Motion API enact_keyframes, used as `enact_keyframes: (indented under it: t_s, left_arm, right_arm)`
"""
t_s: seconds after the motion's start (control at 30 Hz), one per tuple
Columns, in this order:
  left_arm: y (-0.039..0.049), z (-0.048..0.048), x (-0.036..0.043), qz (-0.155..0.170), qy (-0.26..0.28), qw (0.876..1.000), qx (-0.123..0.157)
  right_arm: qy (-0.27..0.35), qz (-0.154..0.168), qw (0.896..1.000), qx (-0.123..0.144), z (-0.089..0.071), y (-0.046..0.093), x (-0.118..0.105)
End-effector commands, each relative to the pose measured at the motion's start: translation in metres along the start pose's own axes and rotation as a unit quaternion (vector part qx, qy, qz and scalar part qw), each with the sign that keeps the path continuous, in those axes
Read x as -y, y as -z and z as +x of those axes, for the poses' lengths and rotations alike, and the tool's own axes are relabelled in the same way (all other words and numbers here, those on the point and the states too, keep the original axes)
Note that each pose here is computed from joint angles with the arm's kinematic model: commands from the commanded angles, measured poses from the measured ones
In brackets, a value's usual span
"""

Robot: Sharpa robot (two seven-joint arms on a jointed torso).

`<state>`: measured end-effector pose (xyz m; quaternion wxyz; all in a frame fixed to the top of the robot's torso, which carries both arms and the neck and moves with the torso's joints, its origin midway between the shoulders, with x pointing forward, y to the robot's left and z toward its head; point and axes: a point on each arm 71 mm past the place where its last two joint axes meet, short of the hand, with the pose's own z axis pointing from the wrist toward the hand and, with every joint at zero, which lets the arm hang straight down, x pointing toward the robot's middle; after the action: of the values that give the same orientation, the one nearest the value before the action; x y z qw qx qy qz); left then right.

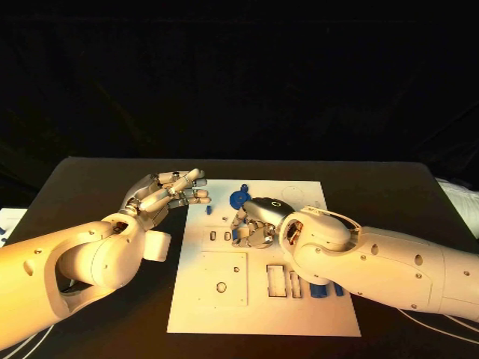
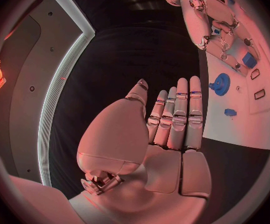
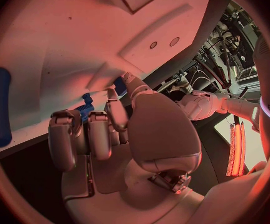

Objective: Assemble the parts on the task board

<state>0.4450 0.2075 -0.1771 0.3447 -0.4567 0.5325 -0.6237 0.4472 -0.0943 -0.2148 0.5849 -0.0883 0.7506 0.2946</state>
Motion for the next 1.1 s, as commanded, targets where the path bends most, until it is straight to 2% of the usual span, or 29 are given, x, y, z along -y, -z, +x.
enact_keyframes:
  t_s: [0.03, 0.23, 0.33, 0.47, 0.57, 0.67, 0.73, 0.83, 0.97, 1.0, 1.1]
  left_arm:
    - [-0.0001, 0.002, 0.0002, 0.001, 0.005, 1.0, -0.009]
    - [-0.001, 0.0016, -0.0012, -0.006, 0.0, 1.0, -0.011]
    - [-0.0016, 0.0012, -0.0022, -0.011, -0.006, 1.0, -0.012]
    - [-0.0028, 0.0003, -0.0048, -0.026, -0.026, 0.999, -0.014]
    - [-0.0041, -0.001, -0.0093, -0.052, -0.057, 0.997, -0.023]
    - [-0.0048, -0.0022, -0.017, -0.105, -0.096, 0.989, -0.036]
    - [-0.005, -0.0007, -0.024, -0.156, -0.134, 0.976, -0.063]
    - [-0.0065, 0.0019, -0.0296, -0.205, -0.195, 0.955, -0.091]
    - [-0.0147, 0.0063, -0.0296, -0.269, -0.304, 0.906, -0.117]
    - [-0.0181, 0.0066, -0.0277, -0.286, -0.334, 0.89, -0.118]
    - [-0.0268, 0.0071, -0.0227, -0.314, -0.394, 0.856, -0.119]
  right_arm:
    - [-0.003, 0.004, 1.0, 0.027, -0.001, 0.002, 0.002]
    - [-0.037, -0.044, 0.995, 0.084, -0.01, 0.009, -0.006]
    - [-0.054, -0.08, 0.991, 0.093, -0.014, 0.015, -0.01]
    - [-0.09, -0.148, 0.98, 0.096, -0.027, 0.027, -0.014]
    - [-0.116, -0.176, 0.973, 0.098, -0.043, 0.039, -0.012]
    - [-0.143, -0.178, 0.968, 0.103, -0.061, 0.049, -0.005]
    - [-0.168, -0.165, 0.965, 0.112, -0.077, 0.055, 0.006]
    - [-0.193, -0.143, 0.963, 0.126, -0.094, 0.06, 0.021]
    - [-0.212, -0.102, 0.96, 0.154, -0.116, 0.069, 0.049]
    - [-0.213, -0.09, 0.959, 0.162, -0.122, 0.072, 0.057]
    - [-0.211, -0.069, 0.959, 0.175, -0.129, 0.076, 0.07]
